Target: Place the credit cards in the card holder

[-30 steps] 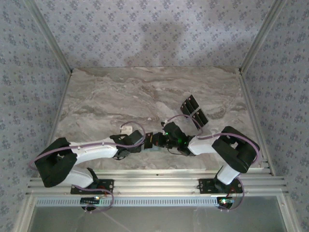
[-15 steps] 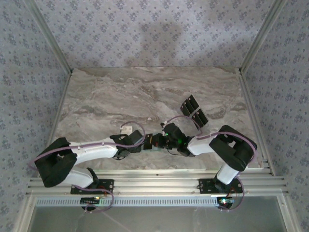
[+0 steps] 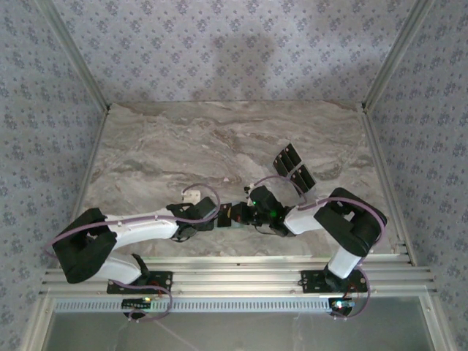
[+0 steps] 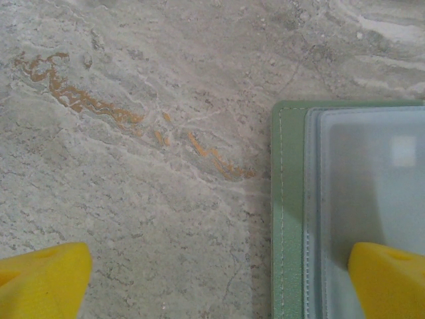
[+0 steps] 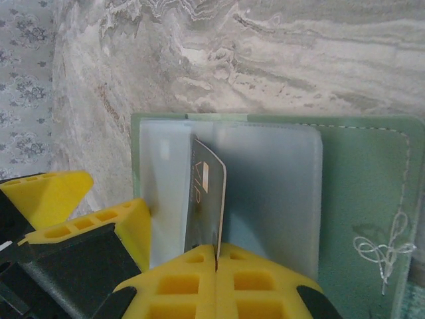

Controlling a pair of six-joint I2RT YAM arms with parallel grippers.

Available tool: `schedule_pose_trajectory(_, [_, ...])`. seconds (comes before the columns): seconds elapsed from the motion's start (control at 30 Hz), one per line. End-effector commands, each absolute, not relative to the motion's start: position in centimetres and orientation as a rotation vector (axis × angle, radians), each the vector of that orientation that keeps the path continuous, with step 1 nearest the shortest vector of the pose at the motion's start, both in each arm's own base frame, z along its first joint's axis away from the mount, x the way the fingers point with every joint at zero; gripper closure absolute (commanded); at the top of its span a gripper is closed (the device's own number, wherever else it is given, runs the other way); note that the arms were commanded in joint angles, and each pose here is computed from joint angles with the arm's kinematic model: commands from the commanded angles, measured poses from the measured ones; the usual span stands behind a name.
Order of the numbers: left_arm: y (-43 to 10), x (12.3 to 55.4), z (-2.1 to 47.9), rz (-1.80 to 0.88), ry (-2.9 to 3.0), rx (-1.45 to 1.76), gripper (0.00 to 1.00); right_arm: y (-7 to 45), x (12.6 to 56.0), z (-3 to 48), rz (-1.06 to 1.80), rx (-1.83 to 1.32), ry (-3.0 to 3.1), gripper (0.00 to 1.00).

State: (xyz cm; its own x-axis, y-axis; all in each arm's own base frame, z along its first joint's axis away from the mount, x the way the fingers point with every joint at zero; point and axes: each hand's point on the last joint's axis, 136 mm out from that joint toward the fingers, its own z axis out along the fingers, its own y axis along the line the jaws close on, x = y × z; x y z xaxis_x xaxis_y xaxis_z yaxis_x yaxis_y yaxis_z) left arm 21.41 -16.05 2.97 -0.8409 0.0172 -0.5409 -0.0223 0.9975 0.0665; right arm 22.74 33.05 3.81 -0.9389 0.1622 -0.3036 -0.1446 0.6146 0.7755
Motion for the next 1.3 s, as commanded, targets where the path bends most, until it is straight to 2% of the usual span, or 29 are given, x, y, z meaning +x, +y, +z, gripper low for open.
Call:
schedule_pose_trajectory(0.0, [-13.5, 19.8, 1.7, 0.241, 2.62, 0.045, 0.0, 31.9, 21.5, 0.9, 1.174, 0.037, 2.612, 1.0])
schedule_pose_trajectory(1.0, [-13.5, 19.7, 1.7, 0.222, 2.62, 0.039, 0.0, 34.5, 21.8, 0.2, 1.198, -0.002, 2.652, 1.0])
schedule_pose_trajectory(1.27, [-13.6, 20.7, 5.5, 0.18, 2.544, 0.009, 0.0, 34.1, 21.7, -0.3, 1.168, 0.005, 2.668, 1.0])
